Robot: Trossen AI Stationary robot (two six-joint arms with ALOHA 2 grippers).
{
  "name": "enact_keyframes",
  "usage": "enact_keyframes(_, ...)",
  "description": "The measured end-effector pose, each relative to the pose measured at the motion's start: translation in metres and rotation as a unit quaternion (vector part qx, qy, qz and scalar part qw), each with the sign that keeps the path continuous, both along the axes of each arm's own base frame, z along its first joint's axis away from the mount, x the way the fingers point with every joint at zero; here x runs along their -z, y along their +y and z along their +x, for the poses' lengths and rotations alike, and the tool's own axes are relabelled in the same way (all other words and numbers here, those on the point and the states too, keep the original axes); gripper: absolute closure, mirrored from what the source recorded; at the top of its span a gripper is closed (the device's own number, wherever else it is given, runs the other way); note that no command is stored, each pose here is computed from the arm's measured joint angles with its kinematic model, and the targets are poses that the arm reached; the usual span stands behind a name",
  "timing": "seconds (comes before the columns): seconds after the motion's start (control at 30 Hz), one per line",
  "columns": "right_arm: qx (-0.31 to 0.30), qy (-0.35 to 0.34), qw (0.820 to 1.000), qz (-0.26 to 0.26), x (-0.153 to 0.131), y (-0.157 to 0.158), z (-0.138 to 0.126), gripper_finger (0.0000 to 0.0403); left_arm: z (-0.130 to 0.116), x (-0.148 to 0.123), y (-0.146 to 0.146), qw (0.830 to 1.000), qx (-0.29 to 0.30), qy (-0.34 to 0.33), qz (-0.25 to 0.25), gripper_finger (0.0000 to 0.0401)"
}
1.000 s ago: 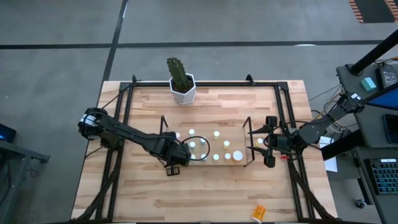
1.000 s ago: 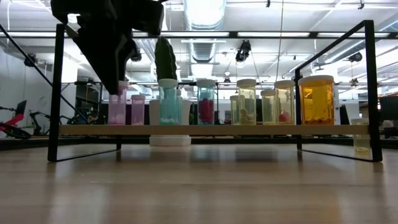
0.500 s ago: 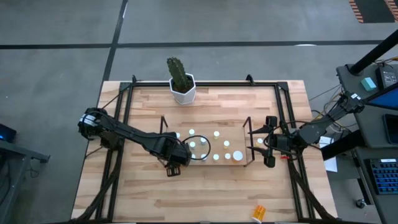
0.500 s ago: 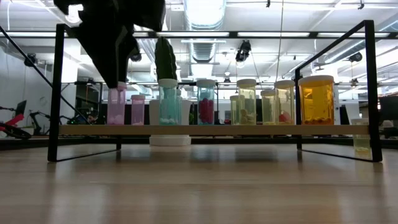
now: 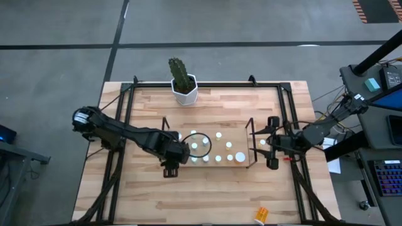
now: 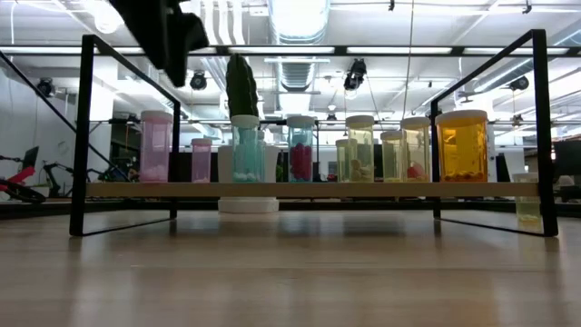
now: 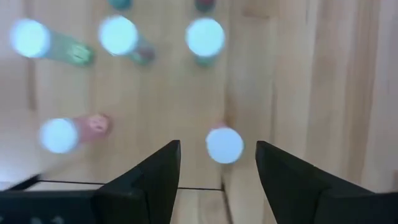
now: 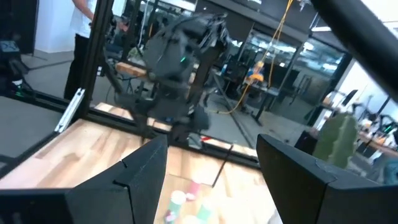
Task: Pick and place medicine bottles onto shelf by color
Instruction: Adjust the pink pill bottle on the shelf
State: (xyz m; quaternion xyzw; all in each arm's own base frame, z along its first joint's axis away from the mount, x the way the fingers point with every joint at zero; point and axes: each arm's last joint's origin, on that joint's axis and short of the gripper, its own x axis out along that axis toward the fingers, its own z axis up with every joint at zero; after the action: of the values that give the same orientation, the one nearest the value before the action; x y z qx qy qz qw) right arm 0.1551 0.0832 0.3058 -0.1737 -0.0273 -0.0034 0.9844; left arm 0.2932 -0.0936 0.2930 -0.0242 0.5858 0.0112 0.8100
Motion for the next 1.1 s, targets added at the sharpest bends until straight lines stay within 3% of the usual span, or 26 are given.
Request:
enact_keyframes(0.27, -0.015, 0.045, 0.999, 0.026, 0.005, 0.017, 0.015, 0.0165, -0.014, -0.013, -0.016, 0.999, 0.03, -0.038, 0.018, 0.0209)
enact_keyframes(0.5, -0.022, 0.068, 0.997, 0.012, 0.003, 0.028, 0.025, 0.0165, -0.012, 0.018, -0.037, 0.994, 0.045, -0.023, 0.097, 0.0209)
enact_keyframes(0.93, -0.019, 0.087, 0.996, -0.002, 0.003, 0.03, 0.029, 0.0165, -0.005, 0.041, -0.03, 0.995, 0.026, -0.009, 0.099, 0.021)
enact_keyframes(1.1, -0.019, 0.089, 0.996, -0.004, 0.003, 0.03, 0.029, 0.0165, -0.003, 0.044, -0.031, 0.995, 0.027, -0.015, 0.09, 0.0234)
